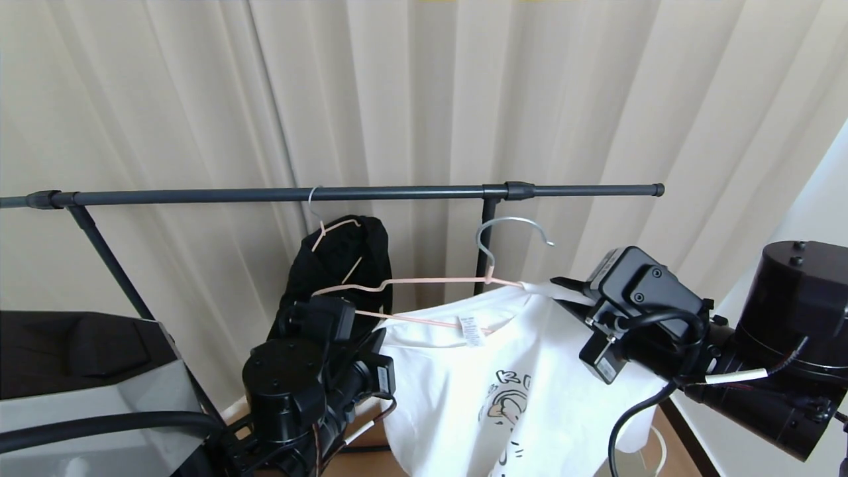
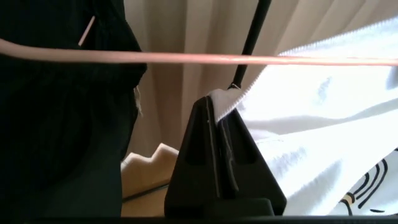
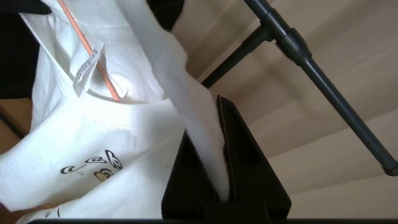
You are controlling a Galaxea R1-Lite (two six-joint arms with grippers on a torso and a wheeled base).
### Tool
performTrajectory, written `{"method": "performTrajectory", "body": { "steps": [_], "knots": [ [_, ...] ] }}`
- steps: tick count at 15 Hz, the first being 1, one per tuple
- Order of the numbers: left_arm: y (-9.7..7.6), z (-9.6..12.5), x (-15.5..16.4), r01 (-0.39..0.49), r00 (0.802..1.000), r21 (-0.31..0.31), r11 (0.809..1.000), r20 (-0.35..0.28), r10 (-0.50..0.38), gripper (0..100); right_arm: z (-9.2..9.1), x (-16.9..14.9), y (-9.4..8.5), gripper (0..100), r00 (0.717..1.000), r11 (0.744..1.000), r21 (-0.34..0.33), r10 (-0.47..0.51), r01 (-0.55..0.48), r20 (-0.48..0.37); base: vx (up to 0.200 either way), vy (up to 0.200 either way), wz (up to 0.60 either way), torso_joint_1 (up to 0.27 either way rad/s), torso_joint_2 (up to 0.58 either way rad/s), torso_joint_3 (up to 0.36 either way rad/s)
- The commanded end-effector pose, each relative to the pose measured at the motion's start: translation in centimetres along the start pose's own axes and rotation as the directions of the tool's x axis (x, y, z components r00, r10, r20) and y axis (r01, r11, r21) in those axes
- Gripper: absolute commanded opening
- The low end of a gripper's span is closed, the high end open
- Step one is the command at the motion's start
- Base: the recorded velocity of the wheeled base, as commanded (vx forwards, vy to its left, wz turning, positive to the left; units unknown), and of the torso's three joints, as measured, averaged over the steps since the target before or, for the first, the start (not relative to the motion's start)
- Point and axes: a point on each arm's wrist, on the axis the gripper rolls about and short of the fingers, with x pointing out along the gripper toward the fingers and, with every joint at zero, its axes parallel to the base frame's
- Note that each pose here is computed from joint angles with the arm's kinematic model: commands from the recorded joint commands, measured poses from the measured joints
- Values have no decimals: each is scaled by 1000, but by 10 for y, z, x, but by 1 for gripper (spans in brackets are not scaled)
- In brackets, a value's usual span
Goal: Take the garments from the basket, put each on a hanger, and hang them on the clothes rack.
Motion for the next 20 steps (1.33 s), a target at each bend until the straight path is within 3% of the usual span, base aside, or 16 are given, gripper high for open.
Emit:
{"method": "performTrajectory", "body": {
  "steps": [1, 9, 20],
  "knots": [
    [5, 6, 0, -15, 1000, -2, 1000, 19, 15, 0, -8, 5, -6, 0, 1000, 1000, 6, -1, 1, -22, 0, 0, 0, 0, 0, 0],
    [16, 18, 0, -53, 996, 1, 999, 66, 52, 0, -21, 7, -21, 0, 998, 1000, 19, 0, 2, -64, 0, 0, 0, 0, 0, 0],
    [30, 20, 5, -101, 992, -1, 995, 71, 101, 0, -23, 9, -30, 0, 997, 999, 25, -37, 39, -71, 0, 0, 0, 0, 0, 0]
  ]
}}
